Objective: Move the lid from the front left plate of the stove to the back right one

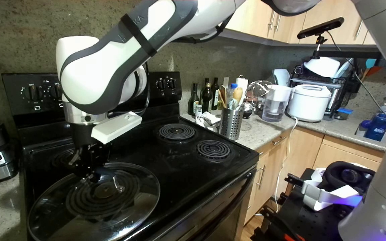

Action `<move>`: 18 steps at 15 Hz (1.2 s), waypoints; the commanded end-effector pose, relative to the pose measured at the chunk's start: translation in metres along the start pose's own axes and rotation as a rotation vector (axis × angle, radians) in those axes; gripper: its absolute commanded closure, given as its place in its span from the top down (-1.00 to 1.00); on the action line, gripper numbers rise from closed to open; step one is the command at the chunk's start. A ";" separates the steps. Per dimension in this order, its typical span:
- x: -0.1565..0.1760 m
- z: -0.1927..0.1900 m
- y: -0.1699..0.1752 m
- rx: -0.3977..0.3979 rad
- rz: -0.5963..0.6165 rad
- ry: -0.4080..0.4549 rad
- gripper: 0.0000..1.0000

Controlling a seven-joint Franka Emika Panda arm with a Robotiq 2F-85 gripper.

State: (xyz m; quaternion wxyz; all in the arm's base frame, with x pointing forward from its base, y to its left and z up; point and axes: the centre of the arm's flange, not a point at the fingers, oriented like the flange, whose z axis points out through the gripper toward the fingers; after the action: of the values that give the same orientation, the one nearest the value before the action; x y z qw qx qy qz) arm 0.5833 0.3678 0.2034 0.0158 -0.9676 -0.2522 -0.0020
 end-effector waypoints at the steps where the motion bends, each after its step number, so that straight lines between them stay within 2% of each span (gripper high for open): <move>1: -0.005 -0.017 -0.003 0.005 0.018 0.006 -0.96; 12: -0.017 -0.049 -0.016 0.039 -0.018 0.031 -0.96; 18: -0.020 -0.063 -0.004 0.052 -0.007 0.029 -0.96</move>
State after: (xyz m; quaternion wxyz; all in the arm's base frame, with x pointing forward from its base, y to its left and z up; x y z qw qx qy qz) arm 0.5723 0.3751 0.2329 0.0340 -0.9666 -0.2537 -0.0087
